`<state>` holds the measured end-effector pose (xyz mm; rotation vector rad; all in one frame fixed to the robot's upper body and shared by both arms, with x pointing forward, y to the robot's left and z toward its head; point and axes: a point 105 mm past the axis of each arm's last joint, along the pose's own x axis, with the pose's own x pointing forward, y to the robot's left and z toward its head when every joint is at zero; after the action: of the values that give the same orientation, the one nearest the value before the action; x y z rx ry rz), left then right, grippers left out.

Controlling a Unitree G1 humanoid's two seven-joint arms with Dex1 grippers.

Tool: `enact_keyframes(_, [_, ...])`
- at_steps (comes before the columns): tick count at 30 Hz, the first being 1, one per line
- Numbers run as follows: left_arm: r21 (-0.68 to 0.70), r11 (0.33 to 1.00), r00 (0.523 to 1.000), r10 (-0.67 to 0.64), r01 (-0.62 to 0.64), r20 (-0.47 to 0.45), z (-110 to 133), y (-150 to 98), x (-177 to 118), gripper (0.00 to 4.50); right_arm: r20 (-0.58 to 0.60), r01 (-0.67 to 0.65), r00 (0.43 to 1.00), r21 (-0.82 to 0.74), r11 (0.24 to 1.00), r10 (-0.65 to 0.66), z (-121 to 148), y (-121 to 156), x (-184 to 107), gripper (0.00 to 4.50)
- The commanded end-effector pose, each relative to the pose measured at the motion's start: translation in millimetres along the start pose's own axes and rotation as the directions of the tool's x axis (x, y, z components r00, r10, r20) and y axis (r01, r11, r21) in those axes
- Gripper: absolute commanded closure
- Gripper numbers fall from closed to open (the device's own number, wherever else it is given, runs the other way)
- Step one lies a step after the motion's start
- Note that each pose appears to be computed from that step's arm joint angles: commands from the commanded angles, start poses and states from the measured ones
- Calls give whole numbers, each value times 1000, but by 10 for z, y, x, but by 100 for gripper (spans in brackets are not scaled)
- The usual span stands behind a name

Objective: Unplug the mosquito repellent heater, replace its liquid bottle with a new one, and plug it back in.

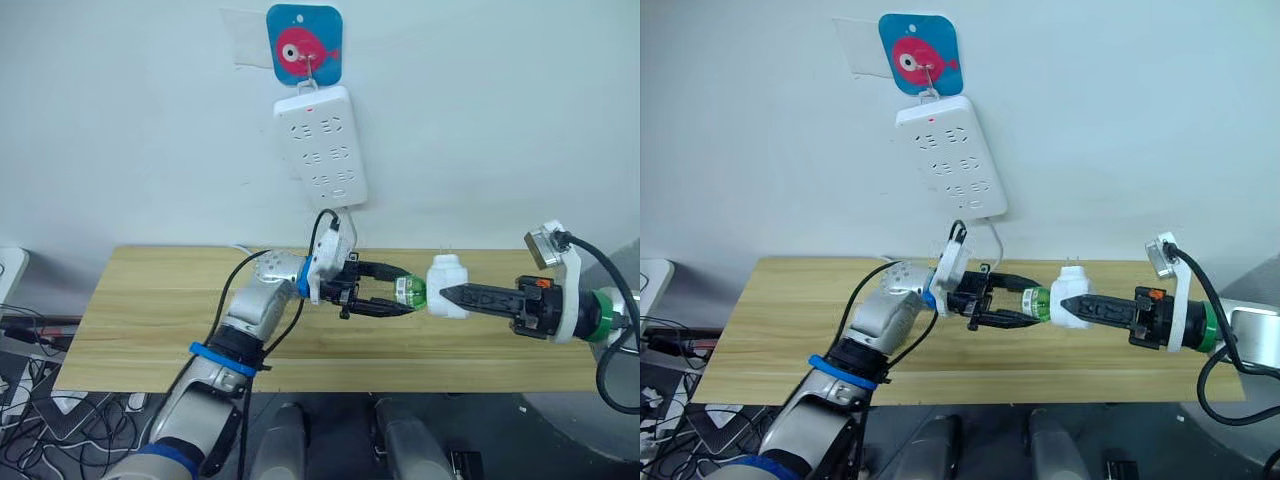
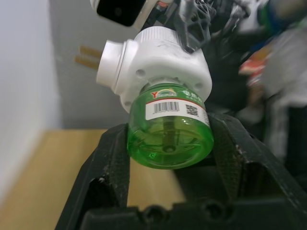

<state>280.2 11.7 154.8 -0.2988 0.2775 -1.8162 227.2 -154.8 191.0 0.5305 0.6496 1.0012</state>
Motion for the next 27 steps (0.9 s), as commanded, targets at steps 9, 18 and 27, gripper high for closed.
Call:
enact_keyframes(9, [-670, 742, 1000, -7, -1, -10, -47, -50, -125, 190, -48, -71, 997, -65, 995, 68, -58, 212, 26, 144])
enact_keyframes(18, [-579, 809, 993, 115, -101, -12, 75, 27, -228, 6, 25, -52, 998, 23, 998, 52, -81, 68, -34, 144])
enact_keyframes(27, [463, 865, 979, 200, -195, 37, 207, -255, -248, 6, 116, -65, 992, 134, 989, 50, -35, -115, -202, 144])
